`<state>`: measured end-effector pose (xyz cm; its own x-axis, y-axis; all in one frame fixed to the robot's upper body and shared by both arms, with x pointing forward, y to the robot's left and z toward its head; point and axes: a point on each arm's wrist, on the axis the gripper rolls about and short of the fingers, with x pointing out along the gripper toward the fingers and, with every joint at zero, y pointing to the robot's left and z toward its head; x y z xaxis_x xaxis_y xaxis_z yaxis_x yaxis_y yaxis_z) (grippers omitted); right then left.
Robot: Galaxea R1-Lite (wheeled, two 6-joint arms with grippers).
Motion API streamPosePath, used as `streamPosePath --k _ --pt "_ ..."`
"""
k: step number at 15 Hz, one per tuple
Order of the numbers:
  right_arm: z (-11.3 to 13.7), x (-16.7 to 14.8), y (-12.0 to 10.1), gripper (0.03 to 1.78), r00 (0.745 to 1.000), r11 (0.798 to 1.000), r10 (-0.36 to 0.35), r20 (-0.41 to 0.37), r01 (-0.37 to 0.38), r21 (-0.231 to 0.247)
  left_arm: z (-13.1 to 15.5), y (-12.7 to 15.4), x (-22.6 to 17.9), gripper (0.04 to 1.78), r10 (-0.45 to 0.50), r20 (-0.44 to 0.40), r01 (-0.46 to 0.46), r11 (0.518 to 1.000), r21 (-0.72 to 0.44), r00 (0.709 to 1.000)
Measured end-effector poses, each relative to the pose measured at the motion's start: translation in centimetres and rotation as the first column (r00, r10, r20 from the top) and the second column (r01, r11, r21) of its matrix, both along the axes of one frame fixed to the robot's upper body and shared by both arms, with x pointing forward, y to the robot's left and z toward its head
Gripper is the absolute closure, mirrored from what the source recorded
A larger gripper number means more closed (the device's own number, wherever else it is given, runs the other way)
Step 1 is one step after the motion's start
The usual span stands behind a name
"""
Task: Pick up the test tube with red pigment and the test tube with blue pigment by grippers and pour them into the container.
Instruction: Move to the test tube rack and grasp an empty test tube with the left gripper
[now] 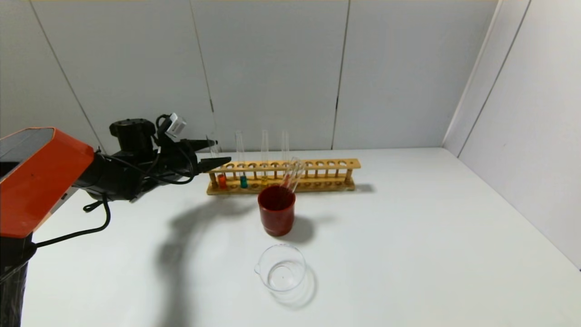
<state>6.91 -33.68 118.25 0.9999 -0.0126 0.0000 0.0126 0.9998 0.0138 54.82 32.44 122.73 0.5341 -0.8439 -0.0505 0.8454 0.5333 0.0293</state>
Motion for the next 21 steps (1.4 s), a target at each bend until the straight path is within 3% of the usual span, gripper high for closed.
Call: streamPosePath --k 7,10,18,21 --pt "0.0 0.0 0.0 0.11 1.0 1.0 0.0 0.0 0.0 0.0 -0.17 0.04 0.07 0.07 0.0 0.002 0.0 1.0 0.0 1.0" --pt "0.0 0.0 0.0 0.11 1.0 1.0 0.0 0.0 0.0 0.0 0.4 0.04 0.04 0.07 -0.002 0.043 0.002 1.0 0.0 0.999" --pt "0.0 0.0 0.0 0.11 1.0 1.0 0.0 0.0 0.0 0.0 -0.08 0.15 0.13 0.07 0.002 0.023 -0.002 1.0 -0.007 1.0" --pt "0.0 0.0 0.0 0.11 1.0 1.0 0.0 0.0 0.0 0.0 -0.18 0.17 0.15 0.17 0.003 0.019 -0.003 1.0 -0.008 1.0"
